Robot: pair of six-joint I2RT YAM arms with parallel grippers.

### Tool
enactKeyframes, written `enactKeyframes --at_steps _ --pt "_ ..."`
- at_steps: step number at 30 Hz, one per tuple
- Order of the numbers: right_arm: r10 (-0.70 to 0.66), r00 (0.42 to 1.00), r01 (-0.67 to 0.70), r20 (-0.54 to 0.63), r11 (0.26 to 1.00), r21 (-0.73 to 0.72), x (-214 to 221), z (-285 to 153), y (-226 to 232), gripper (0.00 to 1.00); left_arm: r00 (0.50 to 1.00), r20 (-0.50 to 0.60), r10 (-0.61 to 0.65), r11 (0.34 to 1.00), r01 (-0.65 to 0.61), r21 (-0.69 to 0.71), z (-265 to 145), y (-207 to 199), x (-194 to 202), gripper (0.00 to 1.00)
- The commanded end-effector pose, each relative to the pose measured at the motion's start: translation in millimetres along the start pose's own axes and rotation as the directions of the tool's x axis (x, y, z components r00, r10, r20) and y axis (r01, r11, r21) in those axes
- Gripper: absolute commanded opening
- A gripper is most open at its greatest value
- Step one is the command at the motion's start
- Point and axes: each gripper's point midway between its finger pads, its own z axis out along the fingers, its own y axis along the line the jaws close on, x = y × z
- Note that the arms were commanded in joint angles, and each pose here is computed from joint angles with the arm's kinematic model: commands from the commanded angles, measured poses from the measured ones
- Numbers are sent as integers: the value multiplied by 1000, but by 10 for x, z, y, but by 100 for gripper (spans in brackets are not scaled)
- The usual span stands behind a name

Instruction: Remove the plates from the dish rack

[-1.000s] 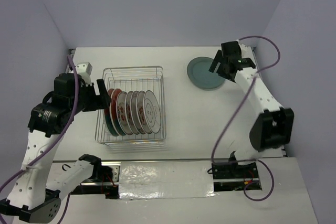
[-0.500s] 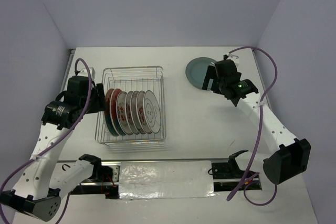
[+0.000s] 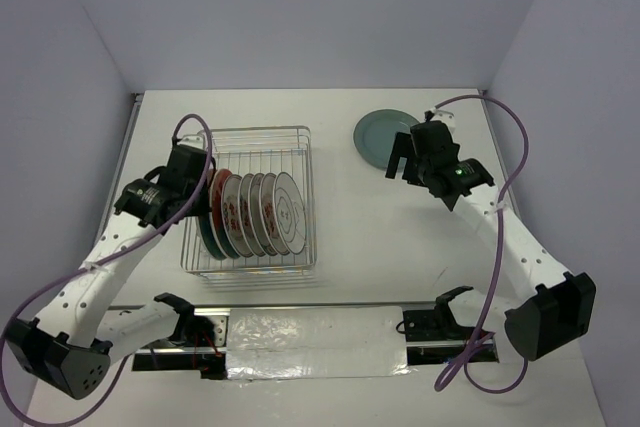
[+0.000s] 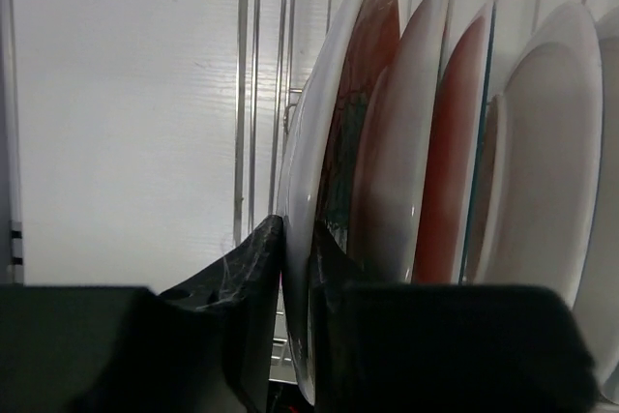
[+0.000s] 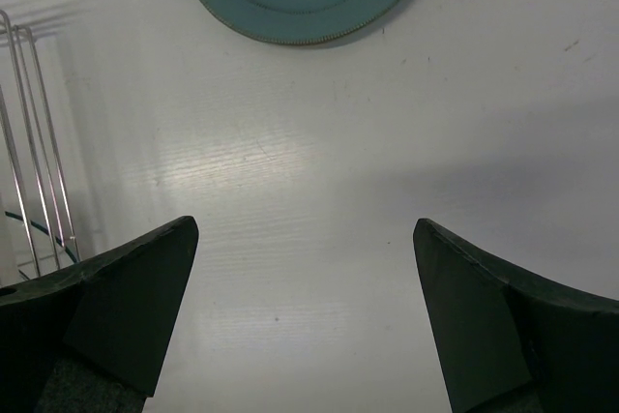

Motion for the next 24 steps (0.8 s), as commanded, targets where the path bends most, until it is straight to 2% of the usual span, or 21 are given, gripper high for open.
enactKeyframes --at_steps 1,2,6,7,15,19,24 --pt "5 998 -3 58 999 -38 -97 -140 45 100 998 63 -10 995 16 -94 -54 79 -194 27" --pt "4 998 -2 59 999 -40 -96 -154 45 100 998 65 -8 995 15 -99 -60 75 -207 20" --pt "5 998 -2 70 999 -35 -125 -217 19 100 998 65 -3 992 11 -125 -112 44 -232 8" --pt "4 997 -1 74 999 -33 -136 -232 15 100 997 77 -4 990 15 -138 -142 53 -278 3" --pt "2 996 1 86 999 -40 -195 -308 22 100 989 145 -37 984 61 -165 -416 98 -578 0" --pt "0 996 4 91 999 -47 -242 -351 37 100 979 199 -37 972 82 -222 -601 230 -802 0" --pt "-8 995 14 104 998 -55 -332 -418 64 100 969 246 18 929 75 -363 -864 493 -1093 0"
